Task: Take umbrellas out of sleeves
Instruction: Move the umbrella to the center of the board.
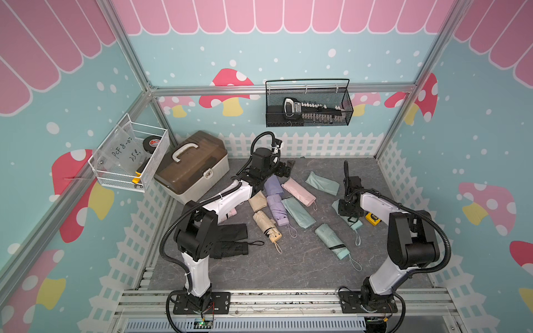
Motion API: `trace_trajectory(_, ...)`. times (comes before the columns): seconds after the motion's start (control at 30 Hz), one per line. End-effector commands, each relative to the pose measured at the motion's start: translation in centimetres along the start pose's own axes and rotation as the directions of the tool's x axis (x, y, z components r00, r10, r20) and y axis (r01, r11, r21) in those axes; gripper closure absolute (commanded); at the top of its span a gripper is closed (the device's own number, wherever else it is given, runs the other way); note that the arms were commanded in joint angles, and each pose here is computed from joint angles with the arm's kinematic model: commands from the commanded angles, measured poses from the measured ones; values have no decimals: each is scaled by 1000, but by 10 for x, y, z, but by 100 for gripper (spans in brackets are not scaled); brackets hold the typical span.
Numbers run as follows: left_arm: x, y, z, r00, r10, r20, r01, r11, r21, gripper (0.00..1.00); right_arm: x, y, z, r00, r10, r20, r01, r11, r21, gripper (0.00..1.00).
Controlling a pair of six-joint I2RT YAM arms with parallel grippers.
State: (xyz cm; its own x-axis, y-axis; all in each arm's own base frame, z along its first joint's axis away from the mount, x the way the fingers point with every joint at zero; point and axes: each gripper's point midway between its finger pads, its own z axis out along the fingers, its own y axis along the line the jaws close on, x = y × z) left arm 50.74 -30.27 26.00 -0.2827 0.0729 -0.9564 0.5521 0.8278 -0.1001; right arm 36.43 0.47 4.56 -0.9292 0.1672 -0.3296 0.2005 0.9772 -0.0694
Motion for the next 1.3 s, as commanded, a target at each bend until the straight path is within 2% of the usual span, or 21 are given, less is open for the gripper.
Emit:
trace_trajectory(0.0,-9,-9,-7,999,-23,32,22,999,40,1,6,-3,13,999,3,-51,-1,999,42,67)
trace_trajectory(0.2,-6,-10,-5,1000,-24,18,23,998,52,1,-17,-25,31,990,135,-51,-130,987,92,64)
trace_trajectory(0.4,7,-12,1,1000,-10,-28,12,997,80,1,-49,-43,43,982,189,-23,-183,972,148,63)
trace_trajectory(0.57,16,-11,8,999,12,-49,-7,996,93,1,-83,-28,52,984,180,-9,-179,981,73,61)
trace_trajectory(0.77,47,-3,34,982,27,-188,-3,992,127,4,-122,-16,50,984,167,53,-168,986,9,58)
trace_trajectory(0.83,57,3,43,976,32,-217,-6,993,117,5,-133,-13,44,985,157,72,-157,988,-9,53)
trace_trajectory(0.93,69,10,58,969,25,-245,0,995,104,4,-139,-16,26,983,154,95,-155,988,-3,36)
trace_trajectory(0.97,75,14,65,960,17,-280,10,995,96,4,-138,-19,17,981,156,111,-158,987,3,29)
trace_trajectory(1.0,83,19,73,947,7,-323,20,997,81,4,-137,-21,7,979,155,130,-156,988,2,27)
trace_trajectory(1.1,102,29,92,915,-17,-403,37,998,41,5,-127,-24,-21,974,153,168,-152,988,-18,27)
trace_trajectory(1.27,120,42,119,912,-38,-409,43,999,3,5,-107,-8,-72,963,141,229,-112,984,-137,32)
